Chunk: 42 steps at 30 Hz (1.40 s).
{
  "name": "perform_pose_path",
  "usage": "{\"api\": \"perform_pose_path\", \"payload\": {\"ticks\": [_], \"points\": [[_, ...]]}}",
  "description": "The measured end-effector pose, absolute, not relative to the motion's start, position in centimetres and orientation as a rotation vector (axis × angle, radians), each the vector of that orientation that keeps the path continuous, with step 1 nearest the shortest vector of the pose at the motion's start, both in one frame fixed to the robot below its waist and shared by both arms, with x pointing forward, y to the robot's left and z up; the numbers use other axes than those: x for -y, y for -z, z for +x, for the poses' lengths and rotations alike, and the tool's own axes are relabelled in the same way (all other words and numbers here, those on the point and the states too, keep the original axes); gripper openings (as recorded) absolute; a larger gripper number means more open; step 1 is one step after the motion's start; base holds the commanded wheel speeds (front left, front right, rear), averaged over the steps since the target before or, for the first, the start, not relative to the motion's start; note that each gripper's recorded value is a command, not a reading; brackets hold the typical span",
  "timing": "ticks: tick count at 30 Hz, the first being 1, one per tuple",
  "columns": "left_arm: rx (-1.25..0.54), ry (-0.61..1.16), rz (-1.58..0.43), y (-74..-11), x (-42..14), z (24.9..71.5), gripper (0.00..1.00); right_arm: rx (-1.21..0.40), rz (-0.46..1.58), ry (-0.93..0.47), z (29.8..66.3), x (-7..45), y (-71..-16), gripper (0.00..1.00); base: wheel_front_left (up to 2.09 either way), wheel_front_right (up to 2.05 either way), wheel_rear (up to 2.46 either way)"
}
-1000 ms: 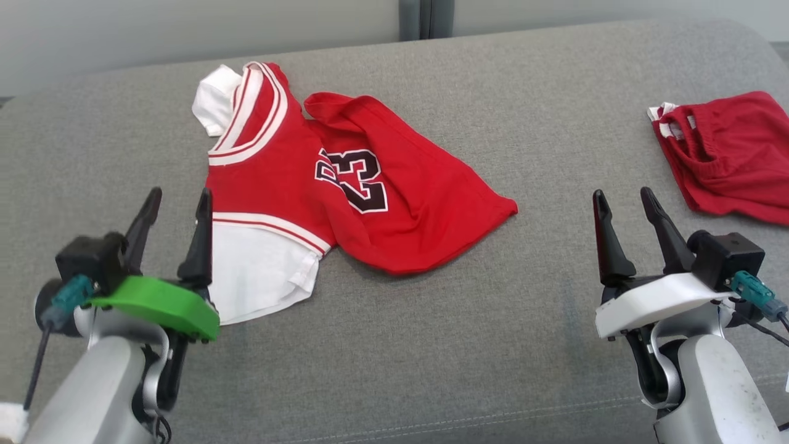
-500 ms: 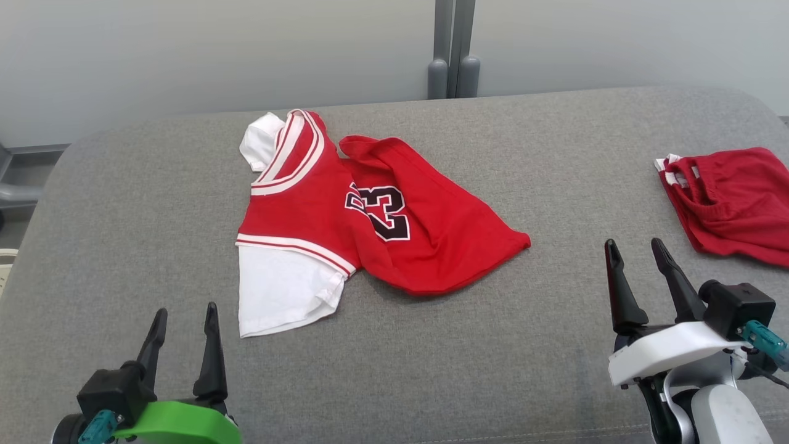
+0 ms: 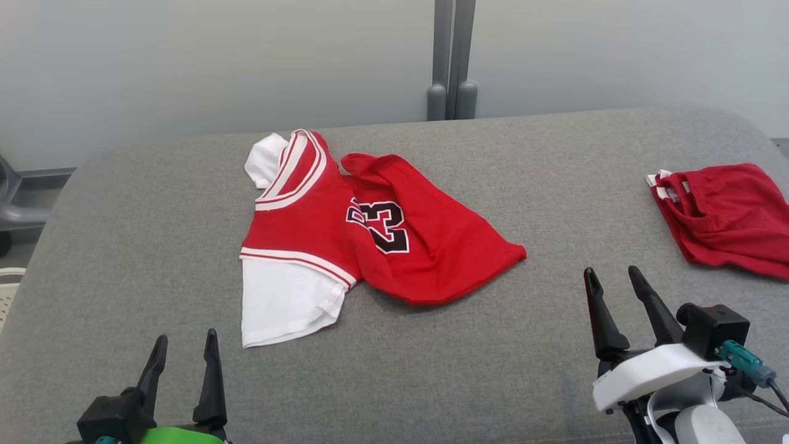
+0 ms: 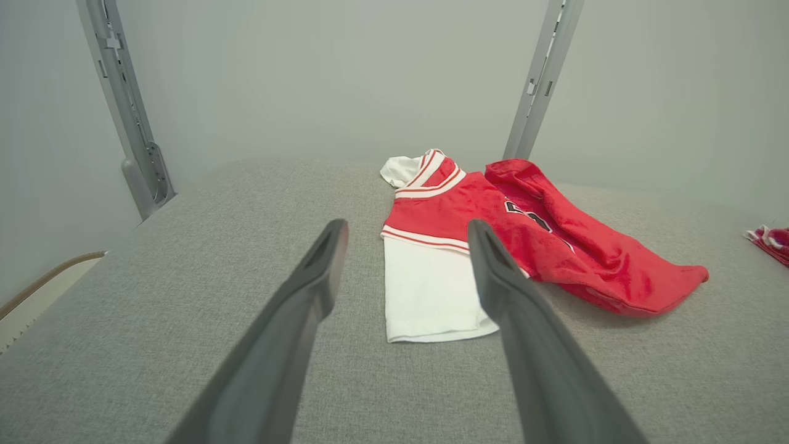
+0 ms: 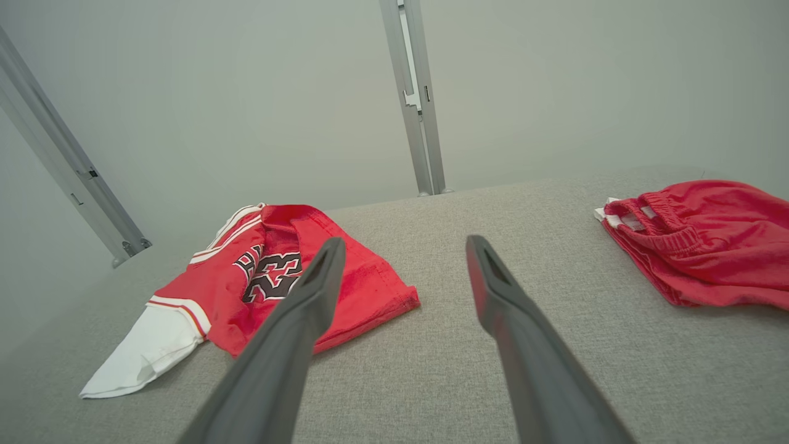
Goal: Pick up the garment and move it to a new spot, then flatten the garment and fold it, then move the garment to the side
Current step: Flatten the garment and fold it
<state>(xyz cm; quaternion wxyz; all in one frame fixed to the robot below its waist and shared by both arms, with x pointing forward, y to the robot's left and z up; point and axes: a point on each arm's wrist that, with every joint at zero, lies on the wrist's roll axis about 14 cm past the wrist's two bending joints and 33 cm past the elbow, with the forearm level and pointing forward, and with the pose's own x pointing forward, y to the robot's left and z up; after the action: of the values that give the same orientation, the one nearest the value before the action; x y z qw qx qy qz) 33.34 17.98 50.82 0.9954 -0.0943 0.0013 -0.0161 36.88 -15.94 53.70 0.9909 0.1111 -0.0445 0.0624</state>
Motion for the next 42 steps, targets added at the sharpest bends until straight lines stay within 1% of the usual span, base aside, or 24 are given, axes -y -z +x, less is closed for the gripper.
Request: {"api": "perform_pose_path", "payload": {"ticks": [20, 24, 27, 36, 42], "points": [[-0.033, 0.041, -0.205, -49.7, -17.7, 32.8, 1.0, 0.078, 0.233, -0.13, 36.7, 15.6, -53.0, 1.0, 0.0, 0.0, 0.0], [-0.102, 0.05, -0.209, -48.0, -17.4, 32.7, 1.0, 0.071, 0.236, -0.131, 36.7, 15.6, -52.8, 1.0, 0.0, 0.0, 0.0], [-0.16, 0.068, -0.253, -46.8, -16.6, 33.0, 1.0, 0.065, 0.236, -0.131, 36.9, 15.5, -52.6, 1.0, 0.0, 0.0, 0.0], [-0.353, 0.088, -0.347, -42.9, -15.2, 35.3, 1.0, 0.039, 0.235, -0.149, 37.8, 14.9, -52.0, 1.0, 0.0, 0.0, 0.0], [-0.446, 0.052, -0.475, -40.9, -14.5, 37.8, 1.0, 0.026, 0.23, -0.158, 38.9, 14.6, -51.6, 1.0, 0.0, 0.0, 0.0]]}}
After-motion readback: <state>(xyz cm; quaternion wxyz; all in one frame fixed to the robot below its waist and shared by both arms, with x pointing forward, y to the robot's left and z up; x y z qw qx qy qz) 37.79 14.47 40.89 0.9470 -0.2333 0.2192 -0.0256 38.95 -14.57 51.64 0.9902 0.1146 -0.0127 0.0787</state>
